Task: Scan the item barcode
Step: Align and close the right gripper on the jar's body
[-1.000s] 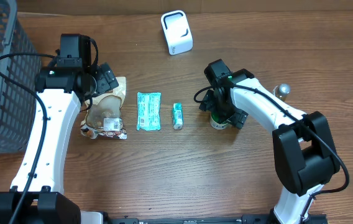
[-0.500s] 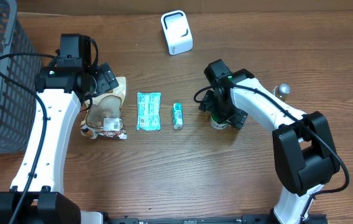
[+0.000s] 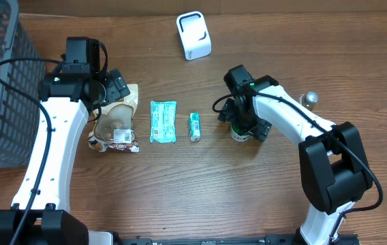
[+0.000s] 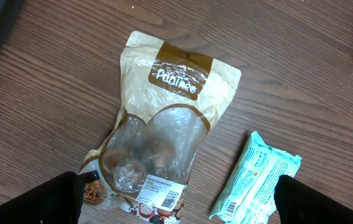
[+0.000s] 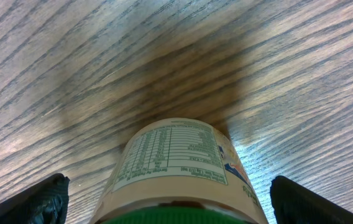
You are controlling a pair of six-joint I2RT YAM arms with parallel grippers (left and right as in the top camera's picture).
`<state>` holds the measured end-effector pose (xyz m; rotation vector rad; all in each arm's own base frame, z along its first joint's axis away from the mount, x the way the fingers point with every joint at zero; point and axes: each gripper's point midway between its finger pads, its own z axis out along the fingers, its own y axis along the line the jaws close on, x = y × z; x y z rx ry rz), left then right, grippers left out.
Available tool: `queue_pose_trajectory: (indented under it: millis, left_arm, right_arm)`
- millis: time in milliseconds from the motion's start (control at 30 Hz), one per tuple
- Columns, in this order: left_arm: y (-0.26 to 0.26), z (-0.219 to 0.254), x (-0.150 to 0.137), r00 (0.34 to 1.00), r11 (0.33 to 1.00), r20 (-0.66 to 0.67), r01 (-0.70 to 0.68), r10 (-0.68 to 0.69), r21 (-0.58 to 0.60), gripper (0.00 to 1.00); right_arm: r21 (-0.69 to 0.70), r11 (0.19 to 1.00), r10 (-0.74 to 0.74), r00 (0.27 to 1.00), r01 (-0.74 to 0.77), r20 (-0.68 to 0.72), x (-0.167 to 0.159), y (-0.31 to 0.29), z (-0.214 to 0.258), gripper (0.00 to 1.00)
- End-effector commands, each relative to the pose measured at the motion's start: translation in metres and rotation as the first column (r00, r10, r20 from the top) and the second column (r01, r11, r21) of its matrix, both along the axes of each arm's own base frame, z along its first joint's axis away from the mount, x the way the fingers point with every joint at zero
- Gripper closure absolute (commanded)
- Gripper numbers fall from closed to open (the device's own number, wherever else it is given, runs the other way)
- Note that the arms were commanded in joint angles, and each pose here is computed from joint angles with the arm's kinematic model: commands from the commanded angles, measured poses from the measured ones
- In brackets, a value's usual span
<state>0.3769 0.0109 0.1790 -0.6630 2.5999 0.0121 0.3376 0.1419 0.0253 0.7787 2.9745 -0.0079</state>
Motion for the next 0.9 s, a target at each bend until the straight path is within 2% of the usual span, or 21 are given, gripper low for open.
queue_pose_trajectory:
  millis: [0, 400, 533, 867]
  left_arm:
    - [0.0010, 0.0024, 0.0020, 1.000, 1.000, 0.006, 0.003, -0.003, 0.002, 0.00]
    - [0.0010, 0.0024, 0.0020, 1.000, 1.000, 0.006, 0.003, -0.003, 0.002, 0.00]
    - [0.0010, 0.0024, 0.0020, 1.000, 1.000, 0.006, 0.003, -0.003, 0.002, 0.01]
    - [0.0010, 0.0024, 0.0020, 1.000, 1.000, 0.006, 0.003, -0.003, 0.002, 0.00]
  right_arm:
    - [0.001, 1.000, -0.002, 1.000, 0.002, -0.003, -0.0015, 0.0001, -0.0012, 0.00]
    - [0.001, 1.000, -0.003, 1.000, 0.003, 0.001, -0.0004, 0.0002, -0.0012, 0.02]
    - [0.001, 1.000, -0.003, 1.000, 0.003, 0.001, -0.0004, 0.0002, -0.0012, 0.14]
    - [0.000, 1.000, 0.005, 1.000, -0.005, 0.001, -0.0005, 0.0001, -0.0012, 0.29]
